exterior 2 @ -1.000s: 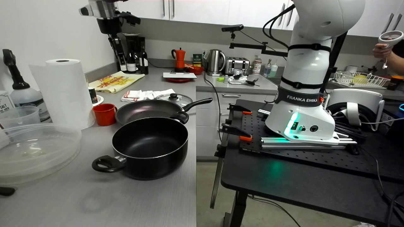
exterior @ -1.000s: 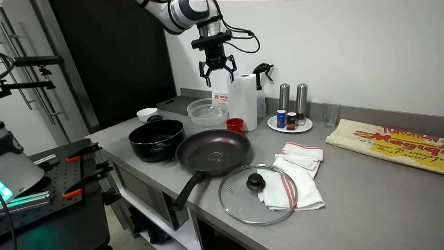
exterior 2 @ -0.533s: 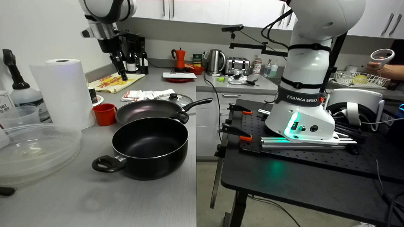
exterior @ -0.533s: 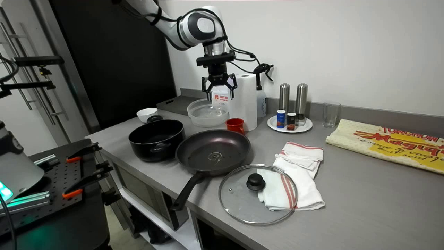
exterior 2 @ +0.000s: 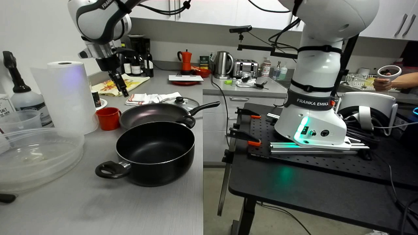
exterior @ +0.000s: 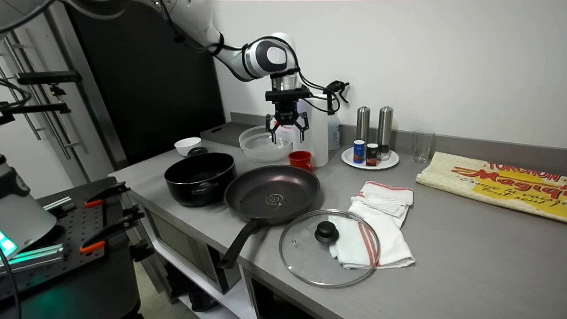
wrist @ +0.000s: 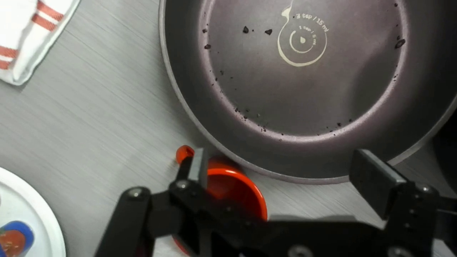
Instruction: Move the red mug to the left
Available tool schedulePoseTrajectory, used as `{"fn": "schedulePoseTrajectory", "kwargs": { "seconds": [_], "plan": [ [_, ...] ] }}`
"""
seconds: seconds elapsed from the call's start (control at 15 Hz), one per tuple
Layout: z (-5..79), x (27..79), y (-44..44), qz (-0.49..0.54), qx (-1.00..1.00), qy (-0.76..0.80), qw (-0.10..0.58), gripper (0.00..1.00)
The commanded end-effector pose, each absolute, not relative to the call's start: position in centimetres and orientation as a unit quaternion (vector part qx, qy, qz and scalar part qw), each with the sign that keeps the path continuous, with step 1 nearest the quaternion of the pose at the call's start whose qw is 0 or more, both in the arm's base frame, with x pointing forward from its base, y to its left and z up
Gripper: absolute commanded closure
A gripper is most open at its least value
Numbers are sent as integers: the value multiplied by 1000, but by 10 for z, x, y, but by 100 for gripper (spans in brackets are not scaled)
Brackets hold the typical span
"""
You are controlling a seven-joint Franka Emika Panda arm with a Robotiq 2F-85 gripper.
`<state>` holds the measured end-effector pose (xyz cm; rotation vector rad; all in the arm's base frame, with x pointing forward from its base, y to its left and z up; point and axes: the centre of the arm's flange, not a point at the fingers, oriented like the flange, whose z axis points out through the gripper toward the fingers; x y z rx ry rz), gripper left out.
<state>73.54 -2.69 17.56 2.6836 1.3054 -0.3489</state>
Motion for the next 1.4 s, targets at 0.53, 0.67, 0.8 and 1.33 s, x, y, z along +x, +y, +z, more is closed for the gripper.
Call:
{"fn": "schedulePoseTrajectory", "kwargs": {
  "seconds": [0.53,0.67,0.8,1.33],
  "plan": [
    [121,771,13,-110,838,530,63,0],
    [117,764,16,-108,827,549,62,0],
    [115,761,15,-106,819,560,60,0],
    [99,754,-4,-82,803,589,37,0]
  ]
}}
